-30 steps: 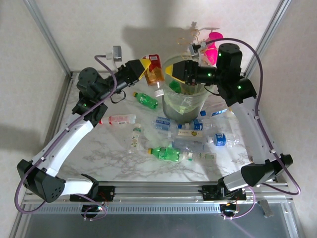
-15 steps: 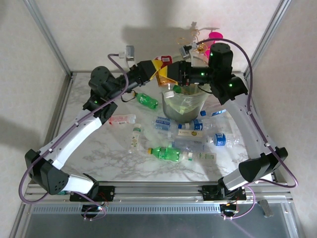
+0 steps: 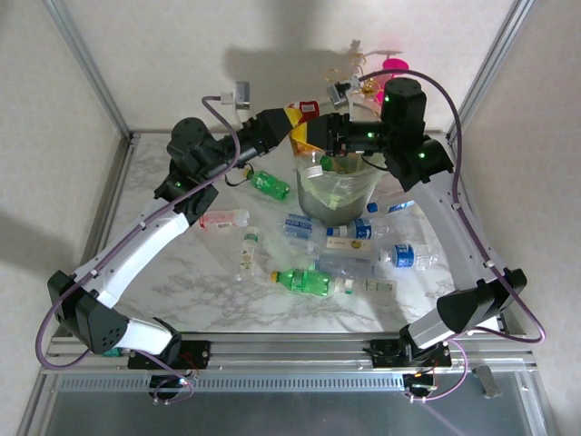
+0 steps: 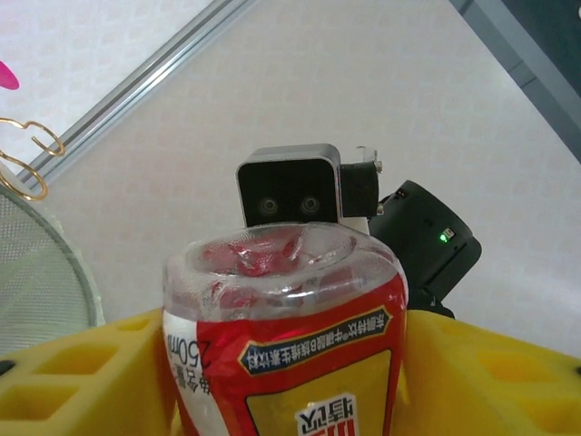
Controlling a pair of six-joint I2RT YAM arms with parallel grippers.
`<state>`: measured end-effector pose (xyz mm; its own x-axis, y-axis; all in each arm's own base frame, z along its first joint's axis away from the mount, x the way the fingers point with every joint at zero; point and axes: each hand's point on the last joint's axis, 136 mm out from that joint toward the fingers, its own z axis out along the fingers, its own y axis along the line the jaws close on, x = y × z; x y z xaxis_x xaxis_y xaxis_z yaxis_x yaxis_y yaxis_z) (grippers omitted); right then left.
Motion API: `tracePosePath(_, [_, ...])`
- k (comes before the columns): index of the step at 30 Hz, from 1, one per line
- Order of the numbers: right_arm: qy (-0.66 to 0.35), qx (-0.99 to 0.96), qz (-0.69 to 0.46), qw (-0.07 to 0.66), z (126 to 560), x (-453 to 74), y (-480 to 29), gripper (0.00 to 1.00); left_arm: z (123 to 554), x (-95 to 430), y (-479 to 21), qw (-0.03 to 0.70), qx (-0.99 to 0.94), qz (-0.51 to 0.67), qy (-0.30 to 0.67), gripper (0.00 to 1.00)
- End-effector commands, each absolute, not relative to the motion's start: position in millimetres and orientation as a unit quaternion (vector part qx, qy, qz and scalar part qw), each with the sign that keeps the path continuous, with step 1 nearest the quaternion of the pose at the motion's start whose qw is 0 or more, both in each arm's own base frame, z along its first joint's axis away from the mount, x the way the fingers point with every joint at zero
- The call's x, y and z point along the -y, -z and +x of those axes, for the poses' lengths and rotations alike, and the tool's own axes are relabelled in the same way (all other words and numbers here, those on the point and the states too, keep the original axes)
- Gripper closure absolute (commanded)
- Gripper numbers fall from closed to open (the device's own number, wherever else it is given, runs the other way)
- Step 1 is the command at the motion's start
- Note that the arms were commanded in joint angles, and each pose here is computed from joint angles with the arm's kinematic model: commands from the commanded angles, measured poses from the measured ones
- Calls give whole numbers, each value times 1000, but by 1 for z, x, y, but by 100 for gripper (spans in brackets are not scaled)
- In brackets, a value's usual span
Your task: Put the plastic bottles in the bin
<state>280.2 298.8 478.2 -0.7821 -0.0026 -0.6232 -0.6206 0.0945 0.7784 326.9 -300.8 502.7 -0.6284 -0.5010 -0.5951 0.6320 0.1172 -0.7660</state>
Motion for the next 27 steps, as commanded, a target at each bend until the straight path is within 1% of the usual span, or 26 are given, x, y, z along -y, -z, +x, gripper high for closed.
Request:
tracePosePath(1, [-614,-703,-215,287,288,-287,-491,52,322,293,-528,468,-601,66,645,21])
tracePosePath(2, [-606,-709,-207,297,292,-283,-491,52,326,288,-528,481,-611,58,626,15])
tracePosePath(4, [-585,-720,-189,322,301,-275,-489,52,331,275,-528,512,-627,44,586,11])
tracePosePath(7, [-526,-754,-149,364,323,-260,-474,52,338,243,-528,566,-643,-1,516,8])
tracePosePath(10, [-425,-814,-87,385,354,-237,-439,52,342,216,-515,597,-669,-29,442,8])
tracePosePath(13, [-339,-852,-43,396,379,-215,-409,52,344,203,-488,592,-702,-48,394,8])
tracePosePath(20, [-224,-879,37,420,427,-184,-362,52,330,196,-459,570,-723,-51,387,9])
tracePosePath(22, [-208,-884,58,414,438,-181,-351,52,327,193,-455,568,-726,-51,384,9])
tracePosePath(25, [-182,-896,72,400,453,-179,-334,48,321,189,-450,567,-732,-48,374,9])
tracePosePath(27, [-145,-910,84,379,460,-173,-312,47,319,184,-447,569,-736,-48,362,9])
